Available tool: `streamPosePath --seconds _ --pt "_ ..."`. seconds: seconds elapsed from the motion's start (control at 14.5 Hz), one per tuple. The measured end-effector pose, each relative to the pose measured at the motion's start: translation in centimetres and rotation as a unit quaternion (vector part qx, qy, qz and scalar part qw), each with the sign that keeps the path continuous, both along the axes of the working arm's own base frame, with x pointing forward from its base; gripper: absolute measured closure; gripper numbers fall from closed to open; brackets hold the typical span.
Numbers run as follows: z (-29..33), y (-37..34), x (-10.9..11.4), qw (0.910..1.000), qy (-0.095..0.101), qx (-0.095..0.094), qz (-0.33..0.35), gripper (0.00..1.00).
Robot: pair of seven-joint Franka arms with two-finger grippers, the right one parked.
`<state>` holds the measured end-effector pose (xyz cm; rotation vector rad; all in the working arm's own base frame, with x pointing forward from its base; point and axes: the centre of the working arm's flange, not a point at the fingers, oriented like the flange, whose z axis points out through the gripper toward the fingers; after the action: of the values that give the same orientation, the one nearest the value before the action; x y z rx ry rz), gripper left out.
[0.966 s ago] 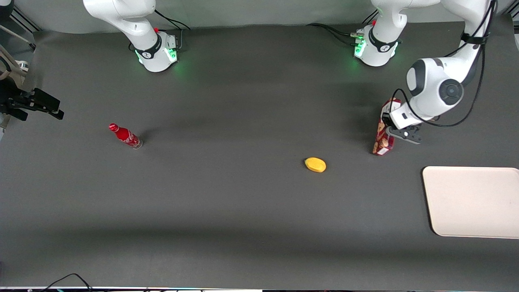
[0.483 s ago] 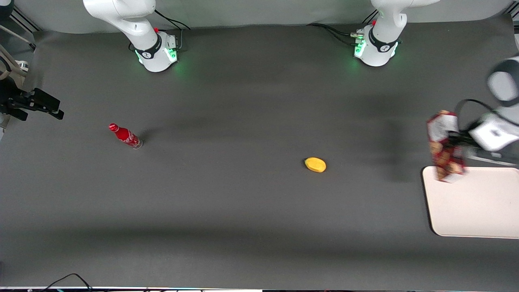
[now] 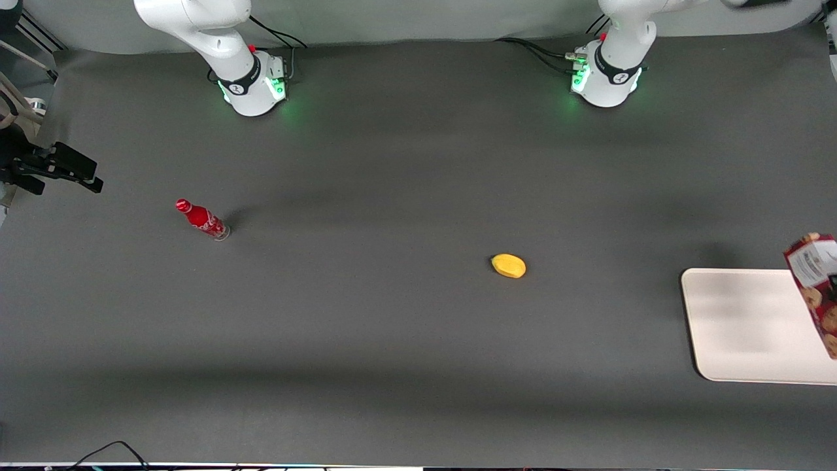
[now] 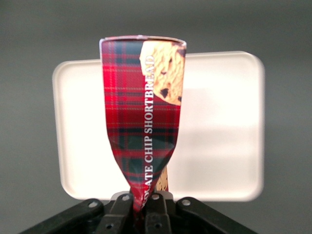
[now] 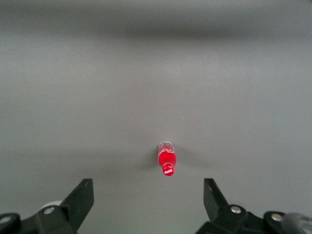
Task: Place red cookie box on tray
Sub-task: 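Lower the box onto the tray, open the left gripper, rise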
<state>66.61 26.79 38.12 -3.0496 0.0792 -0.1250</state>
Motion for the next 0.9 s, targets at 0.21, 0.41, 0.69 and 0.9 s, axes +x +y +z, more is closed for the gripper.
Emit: streamPosePath --seconds 0.21,0.41,0.69,0.9 --pt "-3.8 5.5 2.0 0.9994 -0.005 0.021 0.027 0.95" --pt "-7.7 10.0 2.3 0.9984 -0.009 0.013 0.054 0.95" --pt "-12.3 10.6 2.8 0.9984 0.007 0.005 0.056 0.95" --pt "-12.5 10.7 3.0 0.9987 0.006 0.007 0.051 0.94"
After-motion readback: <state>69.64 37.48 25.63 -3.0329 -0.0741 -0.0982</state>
